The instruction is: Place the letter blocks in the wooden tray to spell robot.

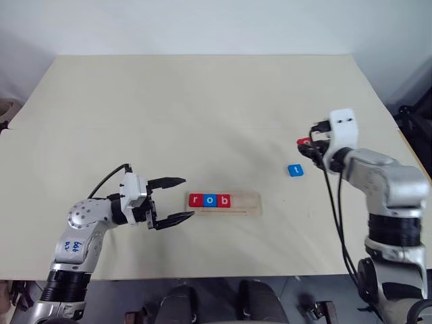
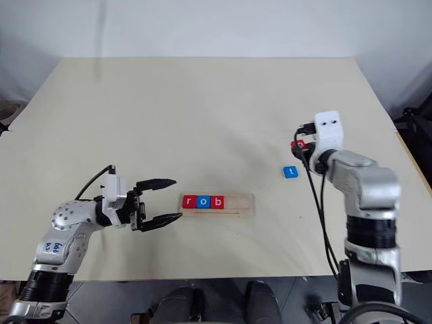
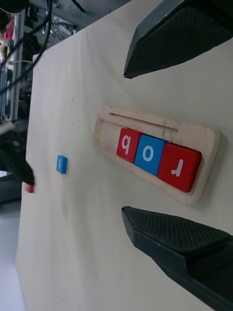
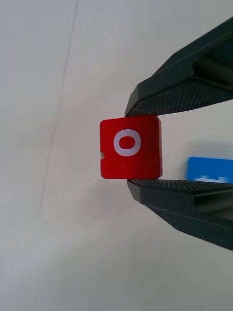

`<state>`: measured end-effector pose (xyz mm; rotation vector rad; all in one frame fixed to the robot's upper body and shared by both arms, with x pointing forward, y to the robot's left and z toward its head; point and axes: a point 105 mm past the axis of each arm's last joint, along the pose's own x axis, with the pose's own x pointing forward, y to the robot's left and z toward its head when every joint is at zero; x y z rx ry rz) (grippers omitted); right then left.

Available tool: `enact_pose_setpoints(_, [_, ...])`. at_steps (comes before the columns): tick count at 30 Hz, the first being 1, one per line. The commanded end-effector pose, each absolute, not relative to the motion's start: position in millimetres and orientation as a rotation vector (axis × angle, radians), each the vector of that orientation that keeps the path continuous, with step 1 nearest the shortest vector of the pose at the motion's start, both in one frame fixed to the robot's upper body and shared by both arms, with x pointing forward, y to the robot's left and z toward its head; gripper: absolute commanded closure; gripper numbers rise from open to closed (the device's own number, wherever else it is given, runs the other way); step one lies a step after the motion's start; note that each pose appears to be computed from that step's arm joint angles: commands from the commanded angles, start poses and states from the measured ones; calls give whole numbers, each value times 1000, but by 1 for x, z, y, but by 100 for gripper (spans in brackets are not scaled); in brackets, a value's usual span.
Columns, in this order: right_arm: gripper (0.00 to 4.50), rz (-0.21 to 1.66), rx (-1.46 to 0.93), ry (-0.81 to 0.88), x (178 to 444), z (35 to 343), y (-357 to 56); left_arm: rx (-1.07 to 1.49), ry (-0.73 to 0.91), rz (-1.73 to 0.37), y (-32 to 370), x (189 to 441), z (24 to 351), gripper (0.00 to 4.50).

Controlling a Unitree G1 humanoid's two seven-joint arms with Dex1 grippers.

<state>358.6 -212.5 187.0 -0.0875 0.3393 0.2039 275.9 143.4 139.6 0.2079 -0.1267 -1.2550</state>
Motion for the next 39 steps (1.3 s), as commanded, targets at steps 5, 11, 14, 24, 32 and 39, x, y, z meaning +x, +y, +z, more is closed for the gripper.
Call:
enact_pose_setpoints(5, [298, 182, -6, 483, 291, 136, -196, 209, -140, -1302, 140, 280, 142, 0])
enact_pose_setpoints(11, [298, 180, 54, 497, 280, 114, -178, 212, -143, -1319, 139, 282, 143, 0])
enact_pose_setpoints(14, [298, 186, 71, 498, 282, 110, -174, 215, -145, -1322, 140, 282, 144, 0])
enact_pose_setpoints(24, [3, 388, -85, 413, 273, 142, -207, 218, -139, -1327, 144, 279, 146, 0])
enact_pose_setpoints(32, [3, 768, -353, 294, 257, 151, -243, 224, -150, -1320, 143, 281, 146, 0])
enact_pose_setpoints(39, [3, 1040, -533, 316, 273, 128, -239, 226, -161, -1328, 139, 276, 147, 0])
